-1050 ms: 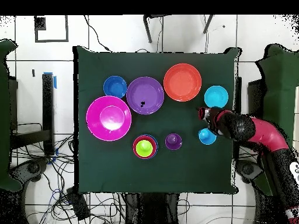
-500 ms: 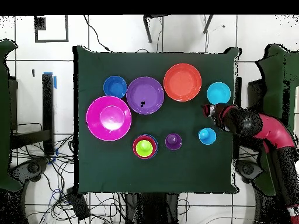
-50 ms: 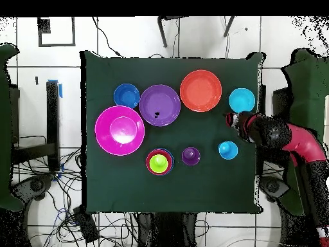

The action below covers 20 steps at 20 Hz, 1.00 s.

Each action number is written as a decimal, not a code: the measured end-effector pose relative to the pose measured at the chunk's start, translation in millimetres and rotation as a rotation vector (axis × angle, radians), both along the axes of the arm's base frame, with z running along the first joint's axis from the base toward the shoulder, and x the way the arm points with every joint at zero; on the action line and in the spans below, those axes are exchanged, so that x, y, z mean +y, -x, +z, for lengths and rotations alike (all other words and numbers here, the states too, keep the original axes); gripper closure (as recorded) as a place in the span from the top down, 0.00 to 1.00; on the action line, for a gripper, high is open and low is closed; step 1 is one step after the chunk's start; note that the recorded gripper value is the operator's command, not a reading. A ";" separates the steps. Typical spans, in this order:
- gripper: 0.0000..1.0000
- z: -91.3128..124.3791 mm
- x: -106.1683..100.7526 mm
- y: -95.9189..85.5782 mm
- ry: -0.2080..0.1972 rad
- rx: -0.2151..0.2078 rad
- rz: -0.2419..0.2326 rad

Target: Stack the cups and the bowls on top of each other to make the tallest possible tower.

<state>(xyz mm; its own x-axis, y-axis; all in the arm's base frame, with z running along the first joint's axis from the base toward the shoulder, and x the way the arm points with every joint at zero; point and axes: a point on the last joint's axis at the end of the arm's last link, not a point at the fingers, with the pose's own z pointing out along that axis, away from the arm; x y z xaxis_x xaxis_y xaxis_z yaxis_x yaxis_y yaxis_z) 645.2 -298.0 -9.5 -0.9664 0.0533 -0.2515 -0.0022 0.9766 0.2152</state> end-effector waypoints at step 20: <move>1.00 91.4 26.0 15.3 0.024 0.013 0.059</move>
